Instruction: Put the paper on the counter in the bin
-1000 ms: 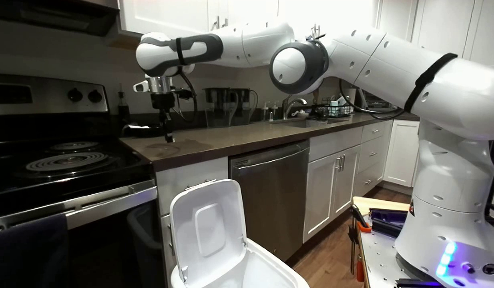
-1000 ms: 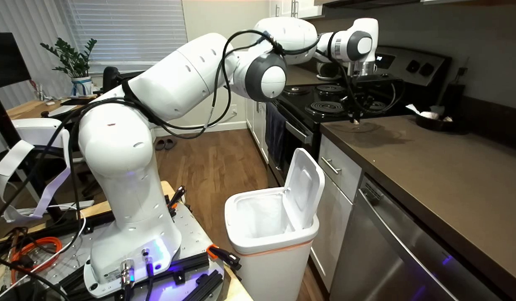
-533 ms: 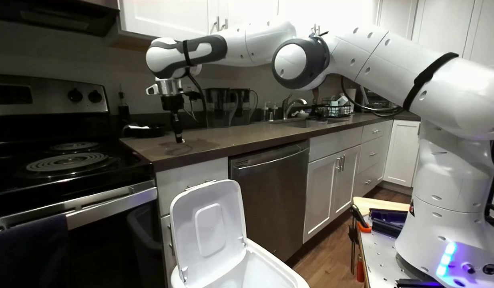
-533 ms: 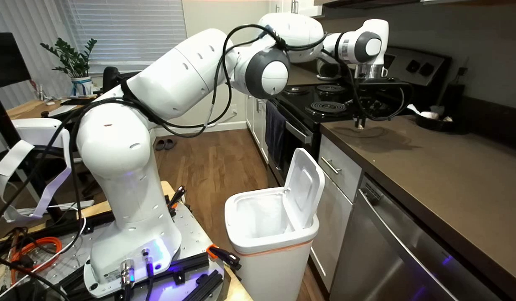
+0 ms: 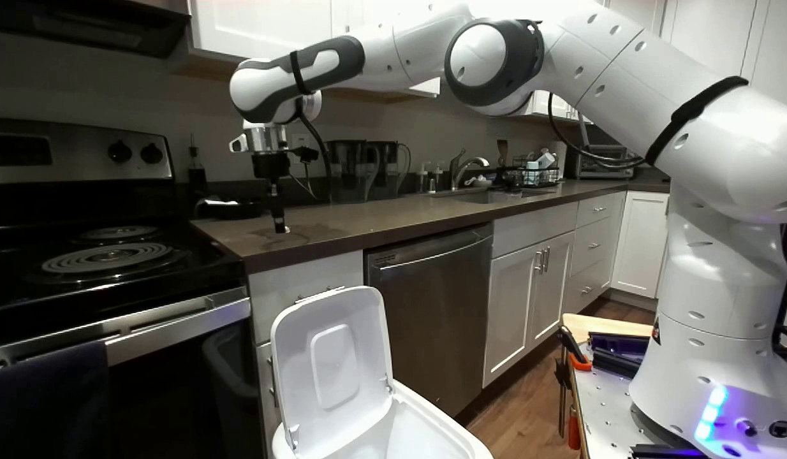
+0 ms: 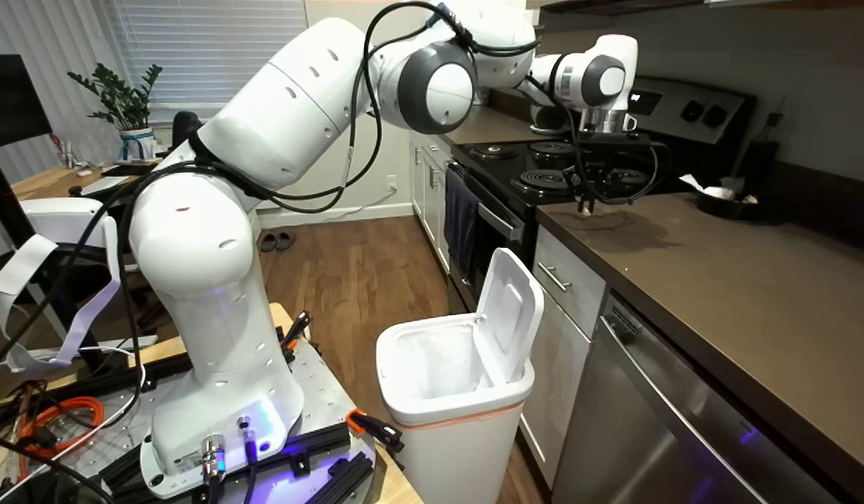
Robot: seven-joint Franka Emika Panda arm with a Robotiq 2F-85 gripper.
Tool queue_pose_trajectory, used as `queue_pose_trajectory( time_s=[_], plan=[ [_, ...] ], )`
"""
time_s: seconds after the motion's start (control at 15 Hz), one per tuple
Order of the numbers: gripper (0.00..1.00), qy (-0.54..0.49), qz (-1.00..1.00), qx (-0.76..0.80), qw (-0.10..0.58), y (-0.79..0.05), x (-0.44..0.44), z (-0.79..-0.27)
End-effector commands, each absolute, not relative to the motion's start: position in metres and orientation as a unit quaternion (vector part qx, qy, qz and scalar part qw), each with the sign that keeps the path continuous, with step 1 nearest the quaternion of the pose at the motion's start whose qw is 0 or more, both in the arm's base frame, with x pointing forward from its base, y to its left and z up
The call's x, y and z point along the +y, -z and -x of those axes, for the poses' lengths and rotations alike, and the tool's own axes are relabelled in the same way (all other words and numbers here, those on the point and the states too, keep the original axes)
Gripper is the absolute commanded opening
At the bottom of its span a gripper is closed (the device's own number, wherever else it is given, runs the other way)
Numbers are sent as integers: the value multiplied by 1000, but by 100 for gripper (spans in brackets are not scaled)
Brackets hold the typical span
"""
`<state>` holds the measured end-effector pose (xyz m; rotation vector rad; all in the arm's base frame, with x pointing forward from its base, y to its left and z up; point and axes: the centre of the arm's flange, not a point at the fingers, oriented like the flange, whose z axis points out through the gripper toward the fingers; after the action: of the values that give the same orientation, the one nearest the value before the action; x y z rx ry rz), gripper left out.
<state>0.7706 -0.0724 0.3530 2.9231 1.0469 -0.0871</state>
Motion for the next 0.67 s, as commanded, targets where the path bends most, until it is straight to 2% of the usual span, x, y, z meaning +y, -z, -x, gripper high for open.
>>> queue_pose_trajectory(
  time_s=[0.0, 0.07, 0.13, 0.33, 0.4, 0.6],
  plan=[
    [5, -3, -952, 305, 20, -347, -54, -695],
    [5, -19, -951, 306, 29, -348, -53, -693],
    [20, 3, -947, 319, 23, -350, -62, -766],
    [20, -8, -948, 317, 27, -352, -59, -759],
    [5, -8, -948, 317, 27, -353, -59, -758],
    [5, 3, -955, 296, 30, -354, -59, -739]
  ],
)
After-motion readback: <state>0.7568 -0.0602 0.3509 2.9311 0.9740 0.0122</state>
